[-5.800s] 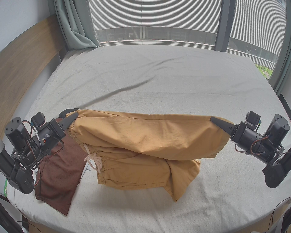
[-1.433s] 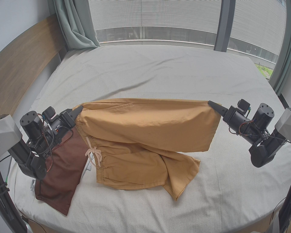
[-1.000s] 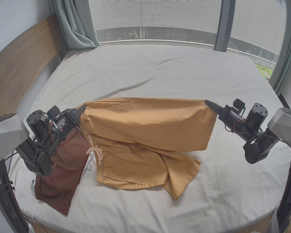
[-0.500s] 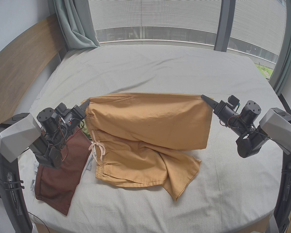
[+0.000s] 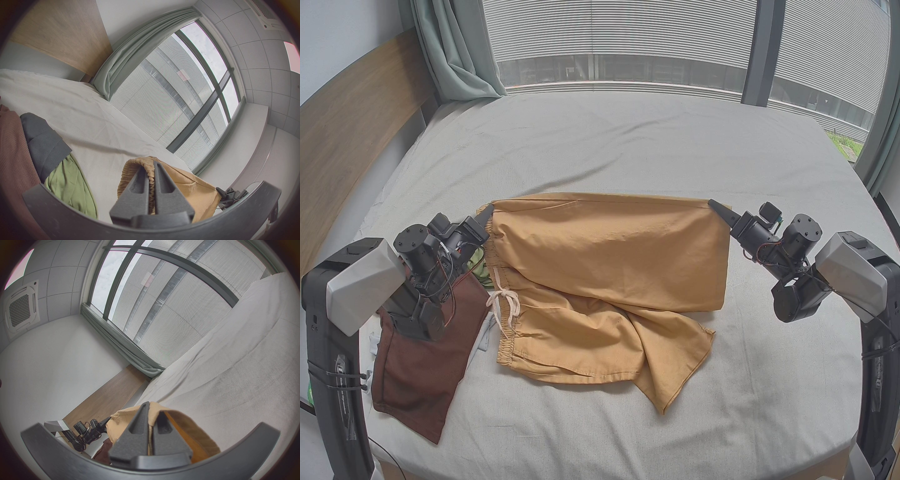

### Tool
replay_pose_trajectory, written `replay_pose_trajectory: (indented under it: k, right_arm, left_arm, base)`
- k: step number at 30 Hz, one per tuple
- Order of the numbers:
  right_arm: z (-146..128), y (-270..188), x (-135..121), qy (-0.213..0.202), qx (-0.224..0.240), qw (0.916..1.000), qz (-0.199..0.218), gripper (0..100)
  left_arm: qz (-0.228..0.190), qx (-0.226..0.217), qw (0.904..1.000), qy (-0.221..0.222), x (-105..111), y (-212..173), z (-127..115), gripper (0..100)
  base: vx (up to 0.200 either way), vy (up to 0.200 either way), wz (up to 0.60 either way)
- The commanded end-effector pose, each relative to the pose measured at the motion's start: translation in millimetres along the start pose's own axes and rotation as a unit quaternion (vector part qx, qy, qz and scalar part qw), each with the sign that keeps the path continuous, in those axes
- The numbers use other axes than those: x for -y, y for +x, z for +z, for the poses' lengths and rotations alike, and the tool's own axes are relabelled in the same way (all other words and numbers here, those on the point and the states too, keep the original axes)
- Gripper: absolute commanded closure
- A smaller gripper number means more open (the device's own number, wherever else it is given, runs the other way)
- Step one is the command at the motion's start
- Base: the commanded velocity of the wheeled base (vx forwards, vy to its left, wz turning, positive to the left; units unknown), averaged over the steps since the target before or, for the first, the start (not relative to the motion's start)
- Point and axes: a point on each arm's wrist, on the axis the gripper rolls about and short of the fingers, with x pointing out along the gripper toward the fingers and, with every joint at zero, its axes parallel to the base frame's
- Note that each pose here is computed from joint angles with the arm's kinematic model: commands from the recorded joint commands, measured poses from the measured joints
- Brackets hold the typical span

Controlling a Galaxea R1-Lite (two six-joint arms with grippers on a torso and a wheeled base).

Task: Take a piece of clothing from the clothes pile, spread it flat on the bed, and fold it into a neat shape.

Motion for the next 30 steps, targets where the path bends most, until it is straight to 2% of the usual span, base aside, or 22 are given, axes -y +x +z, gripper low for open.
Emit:
replay_pose_trajectory:
  k: [1,8,15,30]
  right_arm:
    - [-11,5,14,0.000,0.000,1.0000,0.000,100]
    - [-8,19,21,-0.006,0.006,0.9999,0.009,100]
    - [-5,25,27,-0.009,0.009,0.9999,0.009,100]
    - [-9,35,43,-0.013,0.014,0.9998,0.012,100]
  left_arm:
    - [0.000,0.004,1.0000,0.000,-8,6,-6,100]
    - [-0.003,0.031,0.9991,-0.029,-11,18,-5,100]
    - [-0.005,0.033,0.9988,-0.037,-20,23,-12,100]
    - [-0.019,0.046,0.9976,-0.048,-25,34,-14,100]
  base:
    - [0.000,0.000,0.00]
    - [0.000,0.000,0.00]
    - [0.000,0.000,0.00]
    - [0.000,0.000,0.00]
